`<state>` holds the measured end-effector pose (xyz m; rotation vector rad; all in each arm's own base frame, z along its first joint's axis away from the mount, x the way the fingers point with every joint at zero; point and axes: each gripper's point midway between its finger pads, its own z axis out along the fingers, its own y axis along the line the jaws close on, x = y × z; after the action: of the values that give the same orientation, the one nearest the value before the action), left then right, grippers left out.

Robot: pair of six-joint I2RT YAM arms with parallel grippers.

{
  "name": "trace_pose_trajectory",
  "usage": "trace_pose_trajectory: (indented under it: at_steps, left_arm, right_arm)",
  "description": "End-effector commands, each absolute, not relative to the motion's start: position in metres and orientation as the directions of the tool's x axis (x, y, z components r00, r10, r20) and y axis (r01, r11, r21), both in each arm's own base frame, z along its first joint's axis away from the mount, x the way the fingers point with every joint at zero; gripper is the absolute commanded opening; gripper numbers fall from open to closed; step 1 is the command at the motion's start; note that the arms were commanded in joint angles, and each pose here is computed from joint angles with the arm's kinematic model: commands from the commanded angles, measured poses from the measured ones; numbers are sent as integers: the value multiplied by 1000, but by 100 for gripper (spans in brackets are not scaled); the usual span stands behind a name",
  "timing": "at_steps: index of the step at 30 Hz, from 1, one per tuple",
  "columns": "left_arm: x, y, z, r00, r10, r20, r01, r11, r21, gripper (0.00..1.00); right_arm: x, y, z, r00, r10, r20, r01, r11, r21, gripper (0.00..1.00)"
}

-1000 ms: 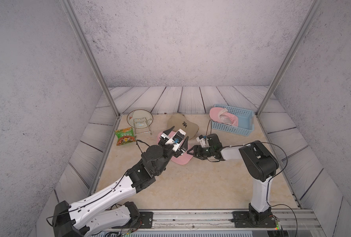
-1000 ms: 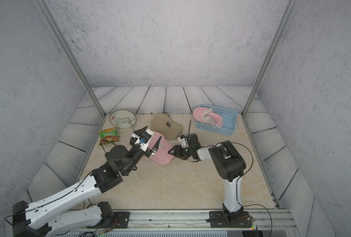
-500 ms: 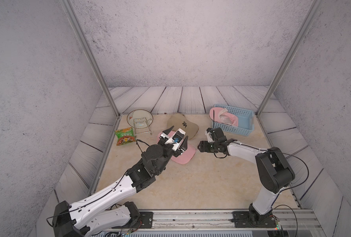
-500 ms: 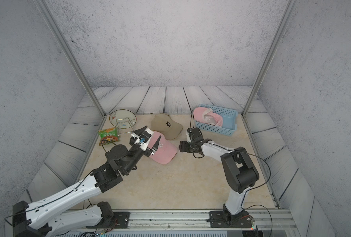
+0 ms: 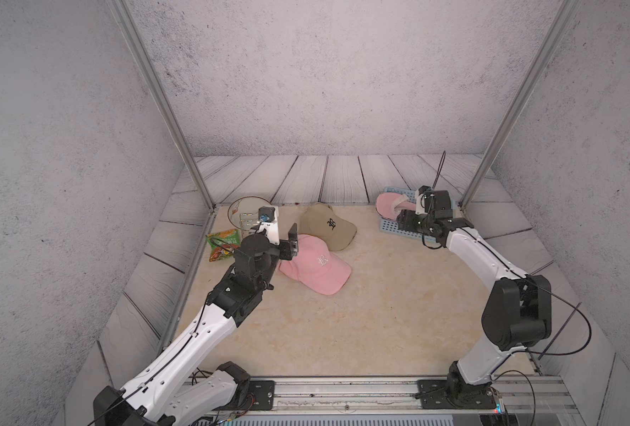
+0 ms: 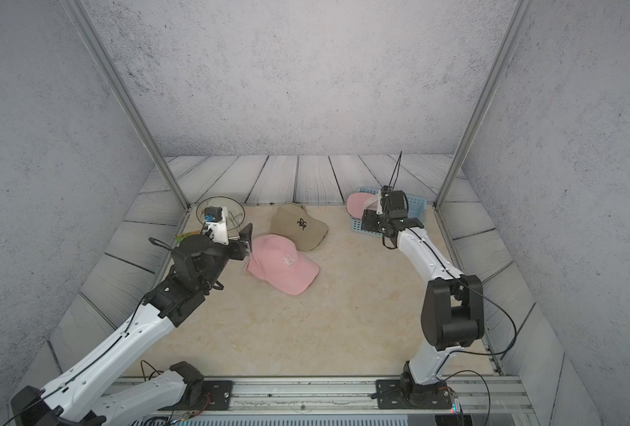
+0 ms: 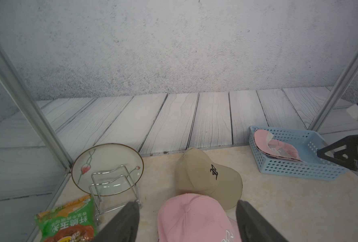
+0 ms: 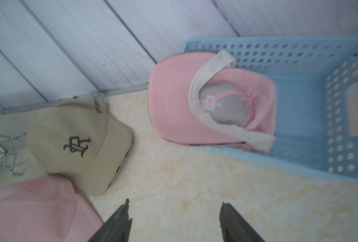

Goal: Turn the baseball cap inside out
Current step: Place the baseball cap at the center of the board, then pick up the baseball cap from the basket.

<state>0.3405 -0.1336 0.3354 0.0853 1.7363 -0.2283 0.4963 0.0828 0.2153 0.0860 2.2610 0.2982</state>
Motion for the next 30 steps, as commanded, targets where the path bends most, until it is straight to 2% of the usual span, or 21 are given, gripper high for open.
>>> trace_pose_trajectory:
  at_steps: [1, 7, 12, 18, 27, 30]
  left_arm:
    - [346, -132, 307, -336, -218, -916, 163, 945, -284, 77]
    - [356, -129, 284, -422, -280, -862, 153, 916, -372, 77]
    - [358, -128, 276, -440, -291, -849, 149, 909, -389, 77]
    - [358, -128, 274, -445, -290, -847, 151, 908, -390, 78]
    - [360, -127, 271, -444, -288, -849, 148, 911, -386, 78]
    - [360, -127, 270, -446, -287, -847, 147, 911, -386, 78]
  right_arm:
    - [521, 76, 199, -689, 124, -714, -64, 971, 230, 71]
    - [554, 95, 185, -724, -39, -689, -243, 949, 201, 71]
    - [569, 103, 172, -661, -199, -723, -387, 917, 101, 71]
    - [571, 105, 161, -564, -382, -732, -514, 856, -51, 70]
    - [555, 123, 139, -477, -553, -683, -689, 718, -100, 69]
    - [559, 123, 134, -465, -586, -664, -689, 710, -145, 69]
